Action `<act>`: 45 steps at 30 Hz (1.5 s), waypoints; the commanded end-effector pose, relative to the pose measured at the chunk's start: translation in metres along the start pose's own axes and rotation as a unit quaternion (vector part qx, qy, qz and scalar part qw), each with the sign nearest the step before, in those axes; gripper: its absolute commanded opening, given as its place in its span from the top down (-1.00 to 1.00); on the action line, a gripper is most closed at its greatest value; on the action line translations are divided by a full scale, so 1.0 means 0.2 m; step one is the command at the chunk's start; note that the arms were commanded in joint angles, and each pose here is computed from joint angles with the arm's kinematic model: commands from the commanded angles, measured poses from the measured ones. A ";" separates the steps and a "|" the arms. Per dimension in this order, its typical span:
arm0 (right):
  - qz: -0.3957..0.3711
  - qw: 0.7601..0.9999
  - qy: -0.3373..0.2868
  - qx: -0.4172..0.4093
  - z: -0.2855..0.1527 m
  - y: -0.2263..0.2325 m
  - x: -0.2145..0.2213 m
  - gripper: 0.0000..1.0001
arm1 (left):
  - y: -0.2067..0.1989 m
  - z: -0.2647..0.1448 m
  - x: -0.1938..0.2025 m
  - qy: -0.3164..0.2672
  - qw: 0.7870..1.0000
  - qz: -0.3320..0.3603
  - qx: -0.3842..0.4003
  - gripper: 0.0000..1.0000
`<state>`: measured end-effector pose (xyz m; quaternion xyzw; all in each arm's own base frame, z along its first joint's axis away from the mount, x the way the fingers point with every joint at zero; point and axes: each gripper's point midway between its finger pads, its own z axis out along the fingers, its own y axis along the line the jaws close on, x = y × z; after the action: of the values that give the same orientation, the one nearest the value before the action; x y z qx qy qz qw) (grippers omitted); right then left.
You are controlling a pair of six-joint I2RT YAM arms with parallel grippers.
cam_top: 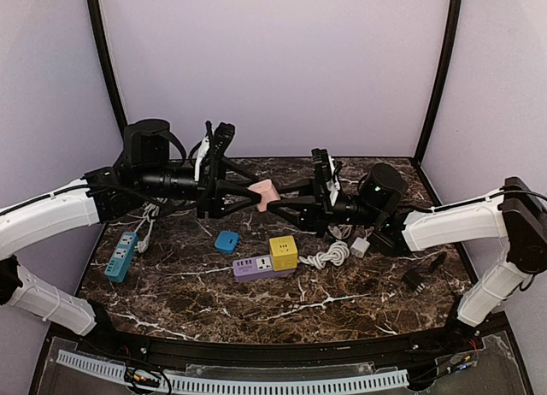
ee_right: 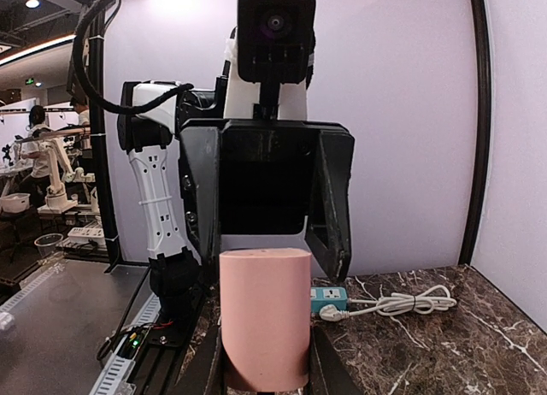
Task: Insert the plug
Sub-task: Adjust the plug, then insert the plug into the socket.
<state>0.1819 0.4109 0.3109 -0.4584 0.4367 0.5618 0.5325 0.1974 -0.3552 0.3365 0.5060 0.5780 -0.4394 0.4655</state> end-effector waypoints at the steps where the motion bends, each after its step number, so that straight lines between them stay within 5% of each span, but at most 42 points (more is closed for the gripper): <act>1: -0.013 1.000 -0.018 -0.002 0.01 0.02 -0.07 1.00 | -0.01 0.02 0.03 0.005 1.000 -0.012 0.010 -0.06; 5: -0.011 1.000 -0.016 -0.002 0.01 0.02 -0.06 1.00 | -0.01 0.03 0.03 0.008 1.000 -0.015 0.014 0.19; 7: -0.011 1.000 -0.014 0.000 0.01 0.01 -0.05 1.00 | -0.01 0.03 0.02 0.007 1.000 -0.010 0.013 0.68; 10: -0.008 1.000 -0.010 0.004 0.01 0.01 -0.05 0.98 | 0.00 0.03 0.02 0.005 1.000 -0.011 0.009 0.97; 12: 0.001 1.000 0.004 0.020 0.00 -0.02 -0.03 0.32 | 0.01 0.02 0.04 0.011 1.000 -0.021 -0.001 0.99; 14: 0.010 0.998 0.035 0.046 -0.03 -0.05 0.02 -0.76 | 0.05 0.02 0.10 0.029 0.999 -0.035 -0.025 0.99; 15: 0.013 0.997 0.049 0.065 -0.06 -0.07 0.03 -0.94 | 0.09 0.02 0.17 0.046 0.997 -0.043 -0.046 0.99; 21: 0.035 0.977 0.119 0.176 -0.30 -0.16 0.12 -0.97 | 0.20 0.02 0.55 0.123 0.986 -0.077 -0.078 0.99; 27: 0.033 0.966 0.117 0.229 -0.48 -0.14 0.15 -0.97 | 0.28 0.12 0.77 0.126 0.988 -0.045 -0.080 0.99; 45: 0.056 0.958 0.141 0.241 -0.51 -0.20 0.28 -0.97 | 0.24 0.15 1.13 0.157 0.985 -0.056 -0.047 0.99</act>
<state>0.2226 0.3254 0.2338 -0.3723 0.6535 0.3981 0.5252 0.2432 -0.3423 0.1078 0.5073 0.7009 -0.3348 0.3731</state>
